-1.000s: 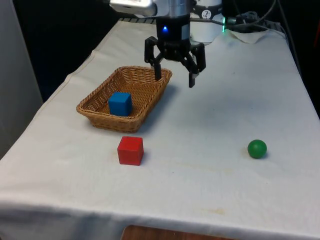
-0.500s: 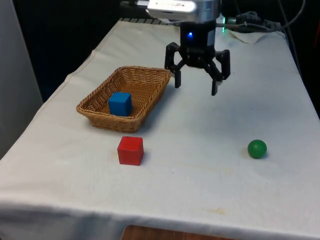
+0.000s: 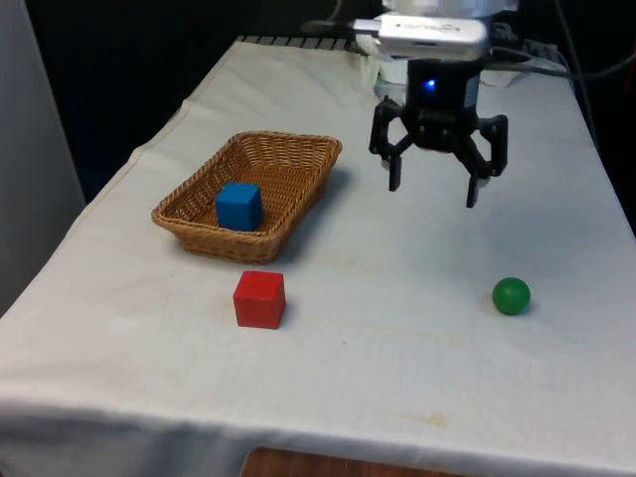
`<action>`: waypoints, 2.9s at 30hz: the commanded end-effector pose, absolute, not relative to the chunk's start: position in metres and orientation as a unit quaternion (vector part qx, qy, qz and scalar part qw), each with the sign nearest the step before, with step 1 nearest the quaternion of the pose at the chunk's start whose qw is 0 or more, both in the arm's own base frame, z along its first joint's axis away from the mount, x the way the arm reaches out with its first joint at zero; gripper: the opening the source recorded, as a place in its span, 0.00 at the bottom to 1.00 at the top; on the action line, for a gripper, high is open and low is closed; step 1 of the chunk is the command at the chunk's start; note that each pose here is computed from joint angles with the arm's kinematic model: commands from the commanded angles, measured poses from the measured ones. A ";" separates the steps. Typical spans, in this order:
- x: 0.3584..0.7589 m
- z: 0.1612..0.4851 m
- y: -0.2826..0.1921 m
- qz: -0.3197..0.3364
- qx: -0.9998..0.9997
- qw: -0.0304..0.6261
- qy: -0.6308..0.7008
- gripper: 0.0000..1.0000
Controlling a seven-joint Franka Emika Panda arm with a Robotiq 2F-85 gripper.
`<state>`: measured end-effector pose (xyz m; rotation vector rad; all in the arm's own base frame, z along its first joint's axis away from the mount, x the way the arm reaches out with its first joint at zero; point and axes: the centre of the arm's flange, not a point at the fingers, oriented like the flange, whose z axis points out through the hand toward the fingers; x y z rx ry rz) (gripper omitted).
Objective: Place all non-red objects into the basket.
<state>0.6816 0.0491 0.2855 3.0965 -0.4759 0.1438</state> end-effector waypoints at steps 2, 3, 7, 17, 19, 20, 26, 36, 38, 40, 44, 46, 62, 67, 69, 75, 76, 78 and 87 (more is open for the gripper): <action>0.684 0.283 0.058 0.046 0.987 0.006 -0.152 1.00; 0.686 0.283 0.062 0.047 0.987 0.005 -0.152 1.00; 0.691 0.278 0.080 0.048 0.988 0.005 -0.150 1.00; 0.702 0.260 0.115 0.049 0.988 -0.002 -0.147 1.00; 0.704 0.256 0.121 0.049 0.988 -0.003 -0.147 1.00; 0.704 0.258 0.118 0.049 0.988 -0.004 -0.145 1.00; 0.709 0.240 0.137 0.047 0.988 -0.008 -0.145 1.00; 0.708 0.221 0.142 0.042 0.989 -0.007 -0.144 1.00; 0.709 0.206 0.143 0.041 0.989 -0.010 -0.145 1.00; 0.711 0.200 0.142 0.041 0.989 -0.009 -0.145 1.00; 0.713 0.190 0.144 0.041 0.989 -0.010 -0.145 1.00; 0.714 0.188 0.144 0.040 0.989 -0.010 -0.145 1.00; 0.719 0.163 0.153 0.037 0.988 -0.005 -0.147 1.00; 0.721 0.163 0.154 0.038 0.988 -0.007 -0.147 1.00; 0.721 0.163 0.153 0.038 0.988 -0.006 -0.148 0.90; 0.721 0.163 0.153 0.038 0.988 -0.005 -0.147 0.25; 0.721 0.163 0.153 0.038 0.988 -0.005 -0.147 0.15; 0.721 0.163 0.153 0.038 0.988 -0.005 -0.147 0.00; 0.720 0.171 0.152 0.038 0.988 -0.005 -0.147 0.00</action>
